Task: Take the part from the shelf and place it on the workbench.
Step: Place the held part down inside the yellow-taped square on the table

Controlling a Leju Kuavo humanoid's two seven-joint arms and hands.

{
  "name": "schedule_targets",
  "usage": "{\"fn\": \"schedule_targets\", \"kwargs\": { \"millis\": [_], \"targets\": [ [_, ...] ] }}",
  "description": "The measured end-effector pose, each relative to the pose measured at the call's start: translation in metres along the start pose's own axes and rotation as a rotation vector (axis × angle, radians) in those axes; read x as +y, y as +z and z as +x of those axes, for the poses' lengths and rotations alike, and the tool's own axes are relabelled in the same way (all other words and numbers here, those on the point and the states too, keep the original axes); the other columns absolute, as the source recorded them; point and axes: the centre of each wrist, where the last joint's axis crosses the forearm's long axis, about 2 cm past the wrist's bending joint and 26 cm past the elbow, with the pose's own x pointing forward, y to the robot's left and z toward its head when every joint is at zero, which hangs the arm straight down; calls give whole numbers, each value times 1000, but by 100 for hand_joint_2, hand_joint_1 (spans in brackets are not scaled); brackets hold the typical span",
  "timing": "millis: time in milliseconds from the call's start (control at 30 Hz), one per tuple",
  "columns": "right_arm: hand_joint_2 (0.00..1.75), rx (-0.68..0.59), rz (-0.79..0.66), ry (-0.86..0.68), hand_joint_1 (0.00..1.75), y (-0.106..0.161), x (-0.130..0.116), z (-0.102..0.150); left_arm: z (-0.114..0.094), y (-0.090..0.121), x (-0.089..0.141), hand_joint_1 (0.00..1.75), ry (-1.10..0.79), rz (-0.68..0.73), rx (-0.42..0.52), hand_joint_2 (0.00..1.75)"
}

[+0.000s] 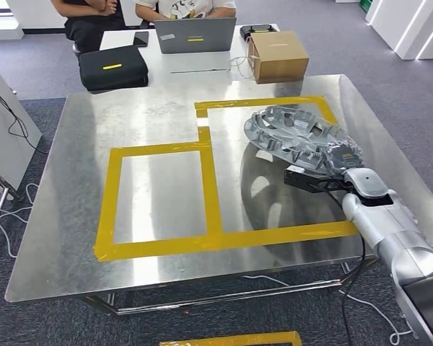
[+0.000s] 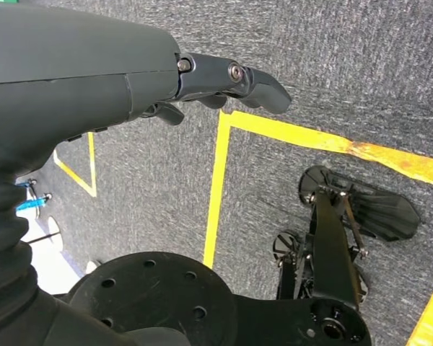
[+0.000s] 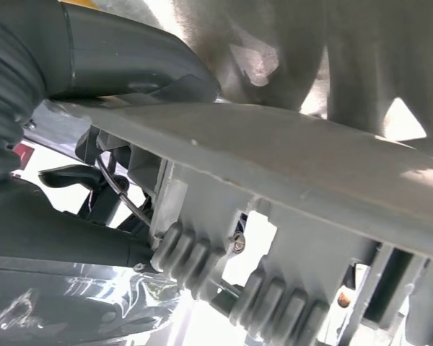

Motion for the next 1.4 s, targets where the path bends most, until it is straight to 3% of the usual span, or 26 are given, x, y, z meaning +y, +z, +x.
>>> {"fn": "schedule_targets", "kwargs": {
  "millis": [200,933,1233,1367,1400],
  "targets": [
    [175,-18,-1,4,175,-2,-1,6,0,0,0,0,-3,-1,0,175],
    [175,-237,-35,-1,175,-12,2,96,2,0,2,0,-64,-28,-16,175],
    [175,-270,-34,-1,175,-12,2,112,2,0,2,0,-73,-29,-17,175],
    [0,-292,-32,-2,0,-12,1,119,3,0,4,0,-108,-37,1,175],
    [0,-301,-27,-3,0,-12,1,123,3,0,4,0,-115,-34,10,131]
  ]
}}
